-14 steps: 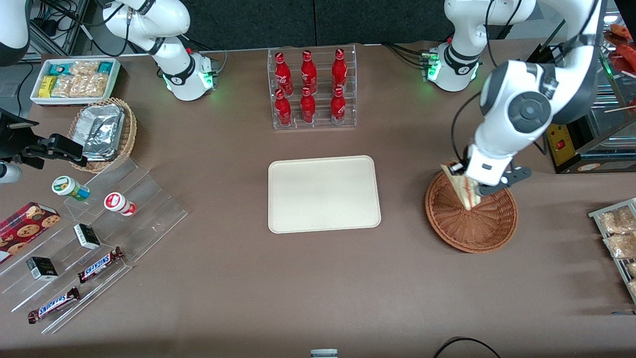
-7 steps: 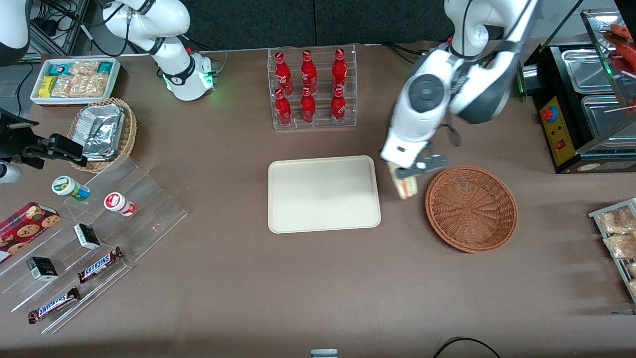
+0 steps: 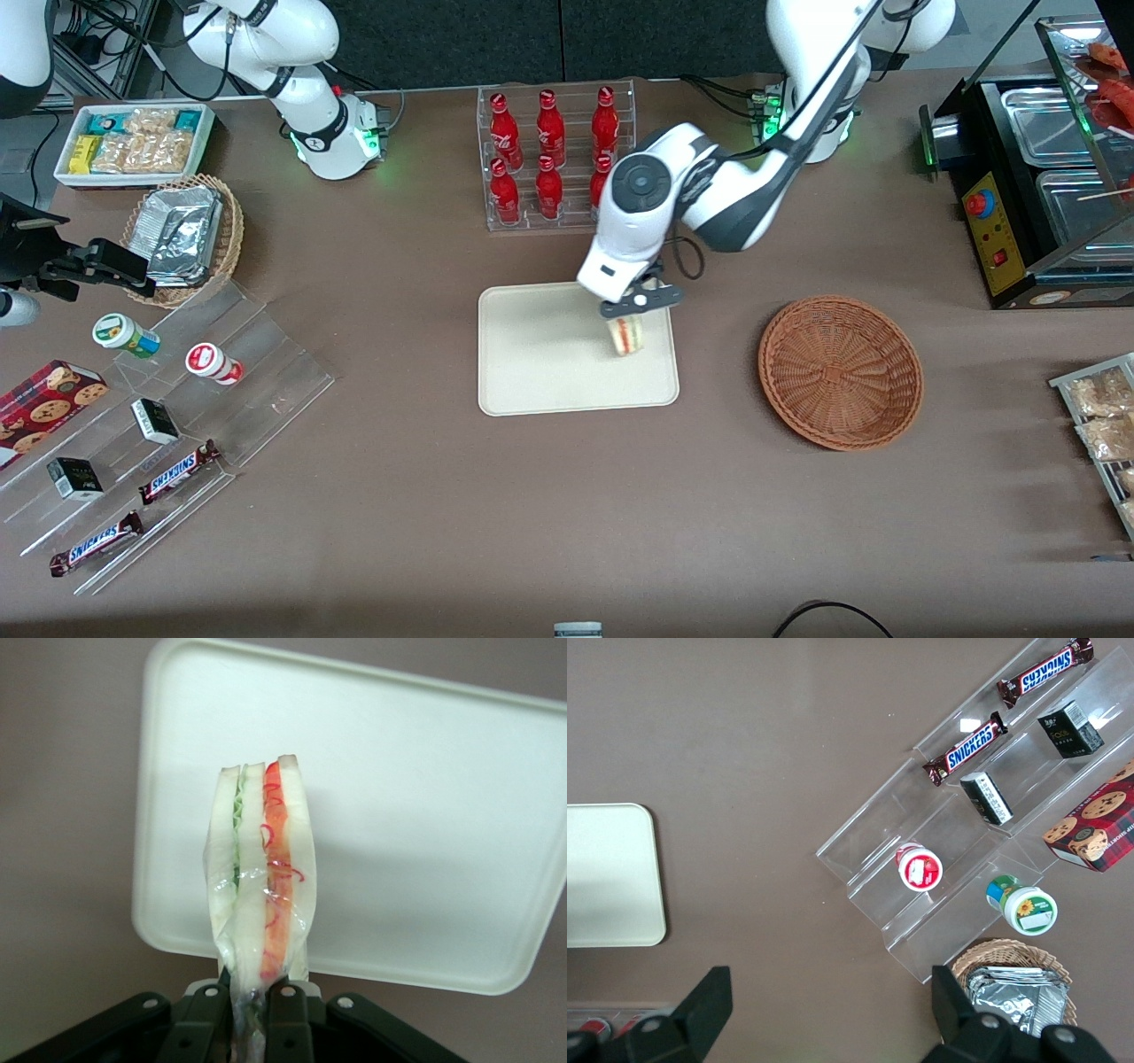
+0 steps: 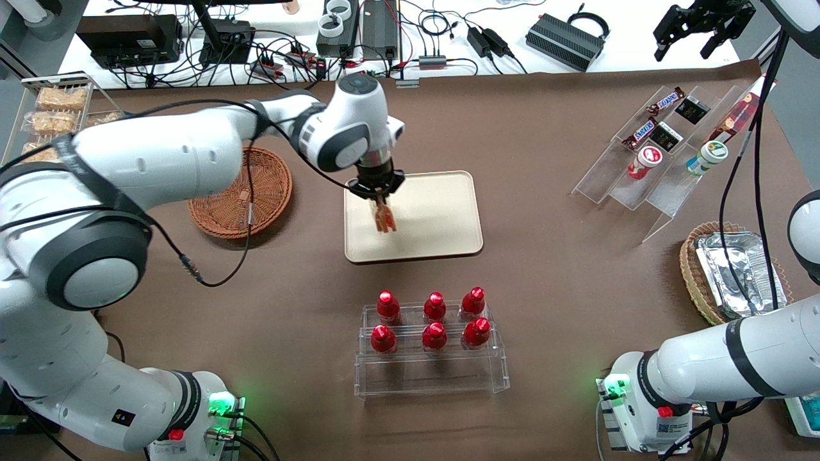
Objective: Place sandwich from basket to tray
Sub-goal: 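Lift the sandwich and carry it over the cream tray, then lower the sandwich onto the tray and open the left gripper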
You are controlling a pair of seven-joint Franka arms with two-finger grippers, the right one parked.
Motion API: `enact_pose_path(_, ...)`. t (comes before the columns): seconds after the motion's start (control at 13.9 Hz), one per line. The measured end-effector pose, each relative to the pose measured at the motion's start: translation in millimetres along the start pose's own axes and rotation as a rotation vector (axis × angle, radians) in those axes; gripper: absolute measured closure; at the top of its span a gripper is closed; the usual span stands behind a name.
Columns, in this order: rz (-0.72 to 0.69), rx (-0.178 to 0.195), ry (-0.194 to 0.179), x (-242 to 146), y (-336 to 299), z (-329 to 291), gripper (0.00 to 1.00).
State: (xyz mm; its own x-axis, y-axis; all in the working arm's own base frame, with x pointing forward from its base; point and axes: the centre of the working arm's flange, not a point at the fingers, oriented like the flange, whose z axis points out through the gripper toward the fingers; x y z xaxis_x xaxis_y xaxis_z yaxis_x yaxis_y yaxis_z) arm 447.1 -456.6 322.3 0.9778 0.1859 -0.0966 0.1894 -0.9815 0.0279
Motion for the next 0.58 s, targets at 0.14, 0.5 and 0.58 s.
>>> enact_pose_path(0.14,0.035,-0.010,0.028,-12.0,18.9,19.4,0.85)
enact_pose_path(0.5,0.108,-0.006,0.098,-25.4,39.4,53.9,0.85)
enact_pose_path(0.58,0.116,-0.005,0.101,-24.3,39.8,61.9,0.85)
